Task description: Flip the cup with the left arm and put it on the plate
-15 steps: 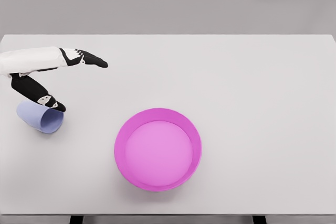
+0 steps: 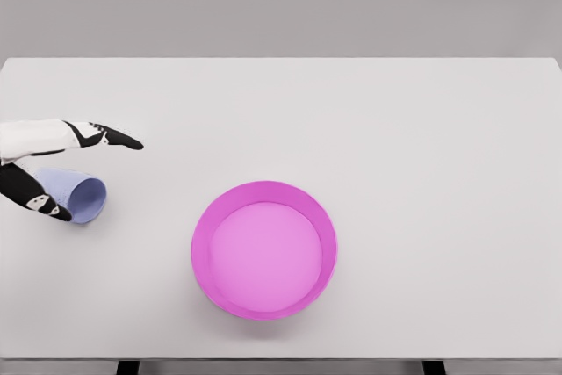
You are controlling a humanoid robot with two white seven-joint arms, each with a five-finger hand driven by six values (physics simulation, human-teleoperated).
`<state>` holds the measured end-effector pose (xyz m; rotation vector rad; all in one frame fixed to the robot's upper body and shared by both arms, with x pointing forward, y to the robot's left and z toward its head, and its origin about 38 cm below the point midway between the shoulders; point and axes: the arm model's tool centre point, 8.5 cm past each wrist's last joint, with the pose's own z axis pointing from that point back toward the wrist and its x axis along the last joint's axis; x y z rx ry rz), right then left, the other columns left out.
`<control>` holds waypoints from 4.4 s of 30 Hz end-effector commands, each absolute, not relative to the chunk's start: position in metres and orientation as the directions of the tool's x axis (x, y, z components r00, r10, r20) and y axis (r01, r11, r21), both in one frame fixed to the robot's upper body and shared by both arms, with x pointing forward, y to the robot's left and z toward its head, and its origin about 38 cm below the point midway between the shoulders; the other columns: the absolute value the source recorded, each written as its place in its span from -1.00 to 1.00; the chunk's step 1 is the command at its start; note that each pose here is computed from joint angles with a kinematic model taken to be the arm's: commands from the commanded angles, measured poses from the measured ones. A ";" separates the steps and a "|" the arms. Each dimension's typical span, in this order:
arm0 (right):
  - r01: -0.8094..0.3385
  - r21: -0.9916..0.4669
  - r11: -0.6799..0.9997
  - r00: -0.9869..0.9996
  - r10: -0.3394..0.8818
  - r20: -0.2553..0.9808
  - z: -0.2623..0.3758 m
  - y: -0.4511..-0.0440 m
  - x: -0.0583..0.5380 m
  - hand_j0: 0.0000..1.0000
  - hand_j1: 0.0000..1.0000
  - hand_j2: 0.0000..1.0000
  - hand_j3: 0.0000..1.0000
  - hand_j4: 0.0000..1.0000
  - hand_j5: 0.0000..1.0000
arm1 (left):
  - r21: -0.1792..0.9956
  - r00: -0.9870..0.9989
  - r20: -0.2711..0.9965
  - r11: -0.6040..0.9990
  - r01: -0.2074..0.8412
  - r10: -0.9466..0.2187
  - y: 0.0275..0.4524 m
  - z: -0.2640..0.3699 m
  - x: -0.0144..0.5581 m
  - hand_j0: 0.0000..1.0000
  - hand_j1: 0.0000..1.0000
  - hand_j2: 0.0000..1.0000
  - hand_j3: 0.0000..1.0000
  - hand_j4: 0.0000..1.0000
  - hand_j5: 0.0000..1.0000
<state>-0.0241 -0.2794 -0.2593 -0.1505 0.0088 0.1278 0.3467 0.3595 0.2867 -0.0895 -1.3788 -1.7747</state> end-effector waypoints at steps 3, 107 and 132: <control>-0.127 -0.149 0.981 0.992 0.126 -0.018 -0.259 -0.280 -0.024 1.00 1.00 1.00 1.00 1.00 1.00 | 0.743 -0.582 0.499 -0.028 0.668 -0.643 0.380 0.277 0.347 1.00 1.00 1.00 1.00 1.00 1.00; -0.127 -0.149 0.981 0.992 0.126 -0.018 -0.259 -0.280 -0.024 1.00 1.00 1.00 1.00 1.00 1.00 | 0.002 -0.091 0.975 0.404 0.915 0.202 0.267 0.261 0.373 -0.03 -0.03 -0.03 -0.03 -0.03 -0.03; -0.127 -0.149 0.981 0.992 0.126 -0.018 -0.259 -0.280 -0.024 1.00 1.00 1.00 1.00 1.00 1.00 | -0.329 0.235 0.910 0.253 0.910 0.341 0.208 0.192 0.349 0.04 0.04 0.04 0.04 0.04 0.04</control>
